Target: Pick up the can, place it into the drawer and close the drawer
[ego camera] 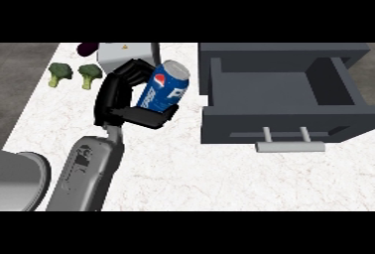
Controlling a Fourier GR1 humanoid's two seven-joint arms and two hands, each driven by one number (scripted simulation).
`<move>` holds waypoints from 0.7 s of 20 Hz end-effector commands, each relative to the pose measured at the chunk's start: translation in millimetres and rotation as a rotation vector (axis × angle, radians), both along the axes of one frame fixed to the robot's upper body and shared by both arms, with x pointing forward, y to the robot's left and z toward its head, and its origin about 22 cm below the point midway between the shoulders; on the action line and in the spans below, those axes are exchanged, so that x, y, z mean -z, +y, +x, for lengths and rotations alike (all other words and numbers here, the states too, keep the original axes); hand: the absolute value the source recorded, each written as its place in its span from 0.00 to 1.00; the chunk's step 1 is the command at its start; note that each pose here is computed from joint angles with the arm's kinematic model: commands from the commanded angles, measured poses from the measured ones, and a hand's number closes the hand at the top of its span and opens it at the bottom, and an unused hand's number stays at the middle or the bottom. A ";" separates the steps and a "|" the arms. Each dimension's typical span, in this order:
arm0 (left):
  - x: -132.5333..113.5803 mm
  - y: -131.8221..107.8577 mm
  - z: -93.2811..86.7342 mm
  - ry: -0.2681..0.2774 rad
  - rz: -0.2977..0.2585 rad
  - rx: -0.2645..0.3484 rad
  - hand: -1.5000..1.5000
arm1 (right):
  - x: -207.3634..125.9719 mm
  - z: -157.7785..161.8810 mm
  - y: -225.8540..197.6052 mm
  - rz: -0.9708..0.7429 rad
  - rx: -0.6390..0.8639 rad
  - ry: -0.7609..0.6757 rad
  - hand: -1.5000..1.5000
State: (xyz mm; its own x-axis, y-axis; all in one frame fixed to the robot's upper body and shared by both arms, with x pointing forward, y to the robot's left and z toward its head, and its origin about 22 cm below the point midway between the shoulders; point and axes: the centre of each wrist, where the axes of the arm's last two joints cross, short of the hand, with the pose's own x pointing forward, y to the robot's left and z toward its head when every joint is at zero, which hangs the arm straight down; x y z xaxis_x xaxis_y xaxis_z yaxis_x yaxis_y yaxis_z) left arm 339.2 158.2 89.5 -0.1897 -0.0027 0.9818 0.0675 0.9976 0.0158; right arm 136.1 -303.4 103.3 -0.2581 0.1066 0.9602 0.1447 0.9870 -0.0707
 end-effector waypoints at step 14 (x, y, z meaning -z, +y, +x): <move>-122.4 -110.5 46.7 -0.062 0.086 0.052 1.00 | 3.2 -3.9 -9.6 0.001 0.004 -0.004 0.00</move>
State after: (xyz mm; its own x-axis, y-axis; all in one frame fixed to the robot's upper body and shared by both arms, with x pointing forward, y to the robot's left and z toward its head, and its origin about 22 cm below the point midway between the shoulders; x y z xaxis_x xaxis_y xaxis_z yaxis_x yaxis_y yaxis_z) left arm 373.4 64.1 192.1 -0.2504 -0.0522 0.9667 0.1129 0.9902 0.0827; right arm 138.0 -305.6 107.0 -0.2576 0.1060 0.9604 0.1431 0.9872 -0.0706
